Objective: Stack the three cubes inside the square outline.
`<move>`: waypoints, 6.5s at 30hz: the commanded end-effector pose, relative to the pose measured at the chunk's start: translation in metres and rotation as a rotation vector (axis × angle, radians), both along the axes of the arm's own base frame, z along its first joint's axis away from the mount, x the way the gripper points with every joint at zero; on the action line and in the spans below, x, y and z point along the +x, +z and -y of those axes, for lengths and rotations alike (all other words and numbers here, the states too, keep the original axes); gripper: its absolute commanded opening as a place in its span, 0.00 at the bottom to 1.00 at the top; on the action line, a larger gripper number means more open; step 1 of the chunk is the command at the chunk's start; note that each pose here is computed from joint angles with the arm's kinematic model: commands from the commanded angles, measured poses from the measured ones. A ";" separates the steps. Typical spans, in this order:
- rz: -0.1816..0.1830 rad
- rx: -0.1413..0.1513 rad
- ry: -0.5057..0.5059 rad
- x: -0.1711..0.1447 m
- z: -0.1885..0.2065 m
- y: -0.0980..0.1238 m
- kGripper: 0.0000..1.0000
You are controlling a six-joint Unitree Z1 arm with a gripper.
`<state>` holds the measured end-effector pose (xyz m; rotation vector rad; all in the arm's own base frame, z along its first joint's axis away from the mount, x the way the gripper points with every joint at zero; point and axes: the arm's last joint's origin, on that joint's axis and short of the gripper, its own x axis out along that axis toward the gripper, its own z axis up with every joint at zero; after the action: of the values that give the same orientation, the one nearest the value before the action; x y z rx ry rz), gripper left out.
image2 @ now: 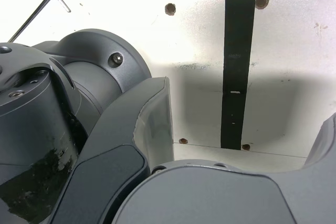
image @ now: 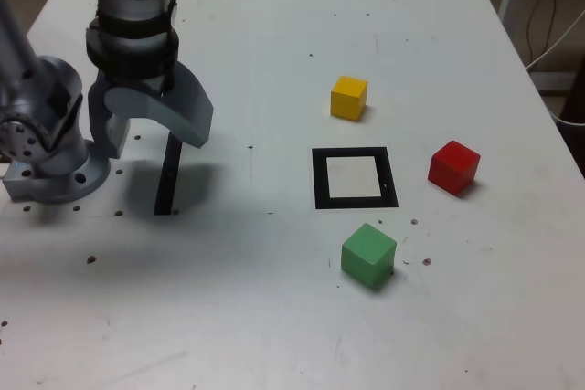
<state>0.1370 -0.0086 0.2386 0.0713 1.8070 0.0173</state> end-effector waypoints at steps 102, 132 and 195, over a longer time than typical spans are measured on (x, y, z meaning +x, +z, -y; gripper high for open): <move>0.115 -0.008 -0.106 0.306 0.030 0.025 1.00; 0.093 0.002 -0.329 0.316 0.026 0.015 1.00; 0.048 0.016 -0.643 0.338 0.054 -0.023 0.63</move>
<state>0.4726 -0.0602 0.2181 0.6513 1.6667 -0.4159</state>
